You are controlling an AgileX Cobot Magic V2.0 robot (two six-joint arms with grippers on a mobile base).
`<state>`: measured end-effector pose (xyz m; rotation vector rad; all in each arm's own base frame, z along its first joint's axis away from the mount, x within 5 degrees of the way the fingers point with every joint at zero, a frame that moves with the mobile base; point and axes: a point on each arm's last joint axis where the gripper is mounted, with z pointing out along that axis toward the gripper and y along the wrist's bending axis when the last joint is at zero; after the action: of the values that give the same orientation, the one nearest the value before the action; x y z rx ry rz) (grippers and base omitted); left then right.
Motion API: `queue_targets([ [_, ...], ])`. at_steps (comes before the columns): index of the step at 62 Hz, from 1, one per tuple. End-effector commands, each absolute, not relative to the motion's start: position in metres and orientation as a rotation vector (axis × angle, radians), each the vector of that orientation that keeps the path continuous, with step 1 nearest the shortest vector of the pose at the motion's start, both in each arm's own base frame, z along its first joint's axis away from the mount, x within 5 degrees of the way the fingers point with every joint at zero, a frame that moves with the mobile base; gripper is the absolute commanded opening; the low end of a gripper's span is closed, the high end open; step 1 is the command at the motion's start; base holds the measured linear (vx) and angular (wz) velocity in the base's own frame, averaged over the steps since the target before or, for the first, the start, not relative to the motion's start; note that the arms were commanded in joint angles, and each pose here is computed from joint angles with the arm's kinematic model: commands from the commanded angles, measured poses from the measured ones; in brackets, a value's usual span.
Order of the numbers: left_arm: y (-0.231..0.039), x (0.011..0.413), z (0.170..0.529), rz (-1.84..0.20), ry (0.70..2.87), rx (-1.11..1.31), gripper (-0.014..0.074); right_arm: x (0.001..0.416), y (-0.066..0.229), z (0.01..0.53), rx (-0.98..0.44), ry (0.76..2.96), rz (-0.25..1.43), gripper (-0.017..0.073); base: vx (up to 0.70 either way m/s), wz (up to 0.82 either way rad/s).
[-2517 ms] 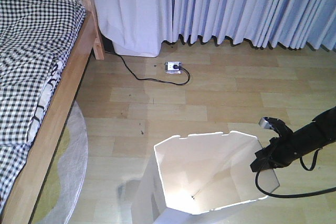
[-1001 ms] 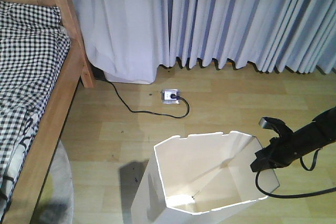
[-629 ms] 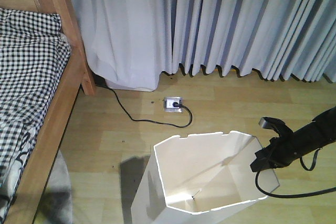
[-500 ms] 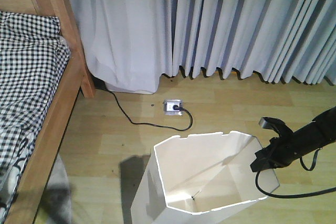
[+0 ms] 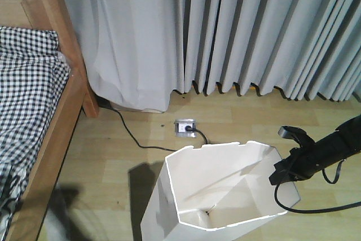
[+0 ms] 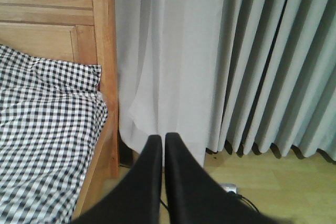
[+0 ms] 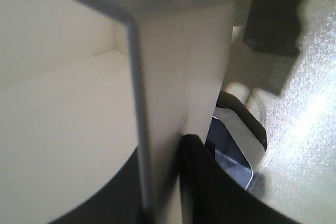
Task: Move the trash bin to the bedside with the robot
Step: 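Drive closer to the bedside and curtains, bin held in right gripper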
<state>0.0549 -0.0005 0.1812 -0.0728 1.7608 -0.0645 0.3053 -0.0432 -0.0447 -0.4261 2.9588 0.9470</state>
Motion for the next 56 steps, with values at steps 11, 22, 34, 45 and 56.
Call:
queue_targets([
  [11,-0.0003,0.0553,0.1842,-0.072,1.688,-0.08,-0.0006,0.3115,-0.0318,-0.0073,-0.419,2.821,1.248,-0.0005,0.16,0.01],
  [22,-0.0003,0.0553,0.1842,-0.072,1.688,-0.08,-0.0006,0.3115,-0.0318,-0.0073,-0.419,2.821,1.248,-0.0005,0.13,0.02],
  [34,-0.0003,0.0553,0.1842,-0.072,1.688,-0.08,-0.0006,0.3115,-0.0318,-0.0073,-0.419,2.821,1.248,-0.0005,0.08,0.01],
  [45,-0.0003,0.0553,0.1842,-0.072,1.688,-0.08,-0.0006,0.3115,-0.0318,-0.0073,-0.419,2.821,1.248,-0.0005,0.03,0.01],
  [56,-0.0003,0.0553,0.1842,-0.072,1.688,-0.08,-0.0006,0.3115,-0.0318,-0.0073,-0.419,2.821,1.248,-0.0005,0.0,0.0],
])
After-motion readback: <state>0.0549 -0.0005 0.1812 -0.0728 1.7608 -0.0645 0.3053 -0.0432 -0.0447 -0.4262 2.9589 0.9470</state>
